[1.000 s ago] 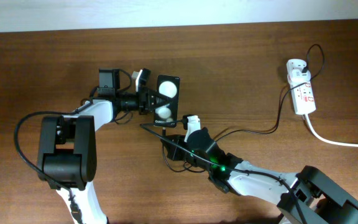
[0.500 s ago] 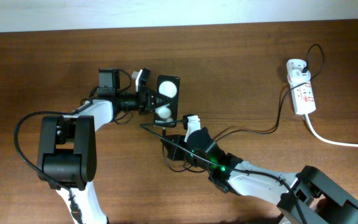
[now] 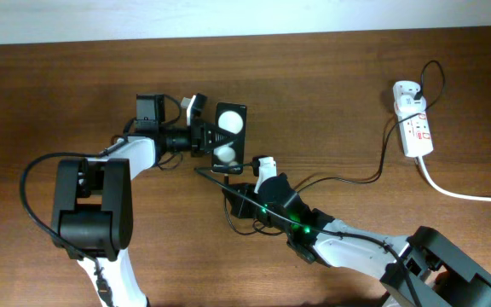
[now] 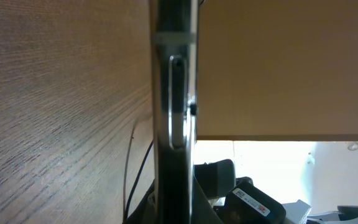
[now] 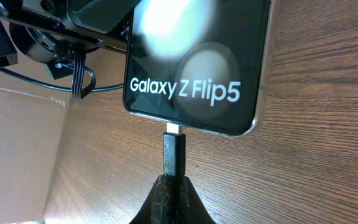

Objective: Plug charger to phone and switch on socket
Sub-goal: 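Push the USB-C plug into the phone's bottom port with the right gripper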

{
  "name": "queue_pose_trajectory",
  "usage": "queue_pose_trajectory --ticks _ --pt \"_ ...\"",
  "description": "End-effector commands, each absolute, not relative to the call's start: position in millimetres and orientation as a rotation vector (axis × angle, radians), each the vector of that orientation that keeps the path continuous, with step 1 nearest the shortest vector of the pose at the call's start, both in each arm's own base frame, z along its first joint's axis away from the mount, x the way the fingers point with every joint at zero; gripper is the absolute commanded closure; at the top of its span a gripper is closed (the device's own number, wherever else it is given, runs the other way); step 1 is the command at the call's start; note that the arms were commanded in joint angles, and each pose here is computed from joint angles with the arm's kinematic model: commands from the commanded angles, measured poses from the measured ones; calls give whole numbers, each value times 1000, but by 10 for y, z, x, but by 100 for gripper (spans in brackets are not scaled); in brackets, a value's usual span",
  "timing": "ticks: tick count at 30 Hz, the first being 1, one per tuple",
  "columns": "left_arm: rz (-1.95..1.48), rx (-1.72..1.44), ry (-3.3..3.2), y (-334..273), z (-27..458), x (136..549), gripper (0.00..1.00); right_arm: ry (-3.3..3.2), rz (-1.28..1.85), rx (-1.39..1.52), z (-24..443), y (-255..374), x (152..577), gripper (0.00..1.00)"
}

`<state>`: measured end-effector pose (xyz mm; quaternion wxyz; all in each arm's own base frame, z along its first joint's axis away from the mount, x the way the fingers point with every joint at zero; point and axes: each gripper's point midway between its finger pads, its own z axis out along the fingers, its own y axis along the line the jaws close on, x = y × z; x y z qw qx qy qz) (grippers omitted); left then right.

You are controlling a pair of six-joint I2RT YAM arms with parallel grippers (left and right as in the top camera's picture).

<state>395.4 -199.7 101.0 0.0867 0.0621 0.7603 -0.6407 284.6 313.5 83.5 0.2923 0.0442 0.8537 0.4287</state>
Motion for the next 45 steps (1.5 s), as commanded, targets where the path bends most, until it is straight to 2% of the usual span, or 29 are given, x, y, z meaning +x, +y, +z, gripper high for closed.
queue_pose_trajectory --ticks 1,16,42,45 --pt "-1945 250 2213 -2014 1216 3901 100 2206 1051 205 859 2963 3077 96" --pt "-1950 252 2212 -2017 1220 3895 100 2106 1028 257 1016 2907 3227 96" --pt "-1949 252 2212 -2017 1219 3896 100 2107 1007 269 997 2878 3239 96" --pt "-1949 252 2212 -2017 1219 3896 100 2139 1014 253 947 2898 3195 76"
